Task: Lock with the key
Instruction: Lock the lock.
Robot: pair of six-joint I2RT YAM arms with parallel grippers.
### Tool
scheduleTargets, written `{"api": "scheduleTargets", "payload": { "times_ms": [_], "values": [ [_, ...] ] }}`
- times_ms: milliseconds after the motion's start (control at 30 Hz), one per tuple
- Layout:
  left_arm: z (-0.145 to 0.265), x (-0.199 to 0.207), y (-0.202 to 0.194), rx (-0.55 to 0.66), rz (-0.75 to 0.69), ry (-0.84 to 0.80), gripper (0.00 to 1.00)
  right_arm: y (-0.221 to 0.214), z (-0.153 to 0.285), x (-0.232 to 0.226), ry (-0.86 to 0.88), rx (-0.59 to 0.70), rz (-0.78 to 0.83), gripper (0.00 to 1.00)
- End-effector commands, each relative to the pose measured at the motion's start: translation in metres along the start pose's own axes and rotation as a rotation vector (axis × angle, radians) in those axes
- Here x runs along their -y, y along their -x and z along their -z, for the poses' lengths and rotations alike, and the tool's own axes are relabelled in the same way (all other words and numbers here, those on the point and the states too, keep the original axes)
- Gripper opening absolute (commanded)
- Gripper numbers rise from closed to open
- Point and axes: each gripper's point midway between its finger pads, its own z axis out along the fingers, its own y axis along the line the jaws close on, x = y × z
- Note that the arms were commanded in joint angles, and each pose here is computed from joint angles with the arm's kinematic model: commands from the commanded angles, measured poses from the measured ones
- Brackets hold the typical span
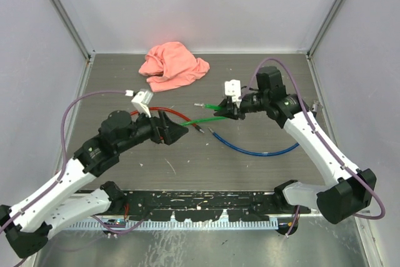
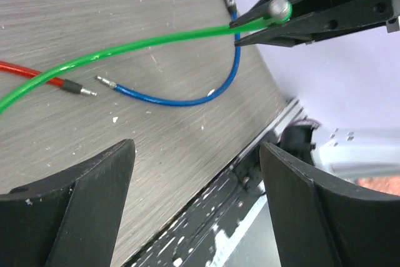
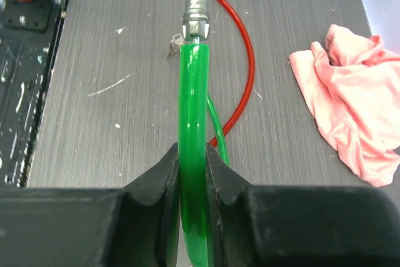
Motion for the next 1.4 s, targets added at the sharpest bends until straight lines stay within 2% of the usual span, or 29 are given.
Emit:
{"api": "scheduleTargets", "payload": {
  "times_ms": [0, 100, 167, 367, 500, 667, 833, 1233, 1367],
  "values": [
    [0.008, 0.0, 0.032, 0.243, 0.218, -0.013, 0.83, 0.037, 0.013, 0.023, -0.098, 0.138, -0.125, 0.01],
    [0.007, 0.006, 0.038, 0.332, 0.402, -0.11, 0.82, 0.038, 0.012, 0.036, -0.166, 0.169, -0.208, 0.01],
    [0.005, 0.011, 0.047, 0.388, 0.471, -0.161, 0.82, 0.034, 0.01, 0.041, -0.197, 0.185, -0.273, 0.01],
    [-0.018, 0.023, 0.08, 0.518, 0.387, -0.109, 0.83, 0.023, 0.0, 0.048, -0.239, 0.24, -0.399, 0.01],
    [-0.057, 0.017, 0.087, 0.531, 0.414, -0.049, 0.8, 0.02, -0.002, 0.051, -0.261, 0.245, -0.417, 0.01],
    [-0.085, 0.019, 0.096, 0.555, 0.433, -0.041, 0.73, 0.019, -0.006, 0.05, -0.268, 0.242, -0.421, 0.01],
    [-0.097, 0.021, 0.106, 0.584, 0.448, -0.04, 0.67, 0.017, -0.013, 0.049, -0.265, 0.232, -0.42, 0.01],
    [-0.101, 0.03, 0.116, 0.607, 0.454, -0.064, 0.64, 0.016, -0.02, 0.045, -0.248, 0.225, -0.416, 0.01],
    [-0.114, 0.026, 0.116, 0.604, 0.47, -0.036, 0.56, 0.019, -0.023, 0.038, -0.216, 0.231, -0.406, 0.01]
  ]
}}
